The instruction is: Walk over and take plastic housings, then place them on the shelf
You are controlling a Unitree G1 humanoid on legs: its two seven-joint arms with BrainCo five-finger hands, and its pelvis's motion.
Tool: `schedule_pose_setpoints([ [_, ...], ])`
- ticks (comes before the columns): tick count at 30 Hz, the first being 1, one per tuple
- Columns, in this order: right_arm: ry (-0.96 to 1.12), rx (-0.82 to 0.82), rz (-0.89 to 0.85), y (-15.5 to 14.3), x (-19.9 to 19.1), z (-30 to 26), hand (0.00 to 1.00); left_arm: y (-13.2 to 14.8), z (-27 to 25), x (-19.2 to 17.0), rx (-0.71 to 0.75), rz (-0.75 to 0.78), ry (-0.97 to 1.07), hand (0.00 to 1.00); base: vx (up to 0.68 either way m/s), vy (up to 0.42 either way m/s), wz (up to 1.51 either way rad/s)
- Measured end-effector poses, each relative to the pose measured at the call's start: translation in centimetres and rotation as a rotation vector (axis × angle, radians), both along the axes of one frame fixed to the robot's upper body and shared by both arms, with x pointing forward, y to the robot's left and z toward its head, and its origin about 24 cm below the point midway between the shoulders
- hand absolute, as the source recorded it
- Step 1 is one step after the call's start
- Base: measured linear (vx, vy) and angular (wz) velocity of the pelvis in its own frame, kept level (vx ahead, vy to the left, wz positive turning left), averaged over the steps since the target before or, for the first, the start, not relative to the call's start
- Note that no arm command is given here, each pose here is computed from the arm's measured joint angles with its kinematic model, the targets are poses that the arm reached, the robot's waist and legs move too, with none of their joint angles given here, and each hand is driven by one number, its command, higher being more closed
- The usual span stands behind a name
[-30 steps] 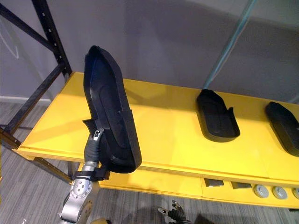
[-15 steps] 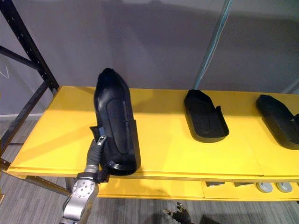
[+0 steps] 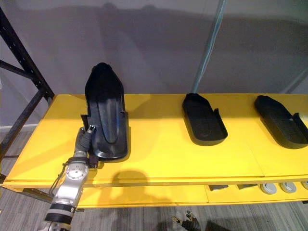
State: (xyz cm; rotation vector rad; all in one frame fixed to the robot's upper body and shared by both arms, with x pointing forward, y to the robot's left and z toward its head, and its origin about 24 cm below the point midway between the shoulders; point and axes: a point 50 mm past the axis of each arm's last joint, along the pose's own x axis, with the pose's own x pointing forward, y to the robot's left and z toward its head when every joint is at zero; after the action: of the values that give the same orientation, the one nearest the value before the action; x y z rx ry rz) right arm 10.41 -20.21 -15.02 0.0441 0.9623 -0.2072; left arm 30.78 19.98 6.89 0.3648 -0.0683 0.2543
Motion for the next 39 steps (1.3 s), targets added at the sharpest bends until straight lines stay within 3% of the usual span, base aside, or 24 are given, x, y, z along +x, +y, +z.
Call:
schedule_pose_setpoints([
  [15,0.088,-0.022,-0.007,-1.2,-3.7,-0.5,0.00,4.1,-1.9,2.0,0.089,0.156,0.212,1.00,-0.14,0.010,-0.05],
  [21,0.079,-0.022,-0.005,-1.1,-3.5,-0.5,0.00,5.3,0.3,3.6,0.089,0.193,0.175,1.00,0.05,-0.004,-0.01],
  [22,0.077,-0.023,-0.005,-1.1,-3.4,-0.4,0.00,5.5,0.8,3.9,0.089,0.198,0.166,0.00,0.10,-0.006,0.00],
  [39,0.054,-0.024,0.018,-0.9,-2.6,-0.3,0.00,5.6,1.9,5.0,0.138,0.177,0.148,0.00,-0.02,0.007,0.01],
])
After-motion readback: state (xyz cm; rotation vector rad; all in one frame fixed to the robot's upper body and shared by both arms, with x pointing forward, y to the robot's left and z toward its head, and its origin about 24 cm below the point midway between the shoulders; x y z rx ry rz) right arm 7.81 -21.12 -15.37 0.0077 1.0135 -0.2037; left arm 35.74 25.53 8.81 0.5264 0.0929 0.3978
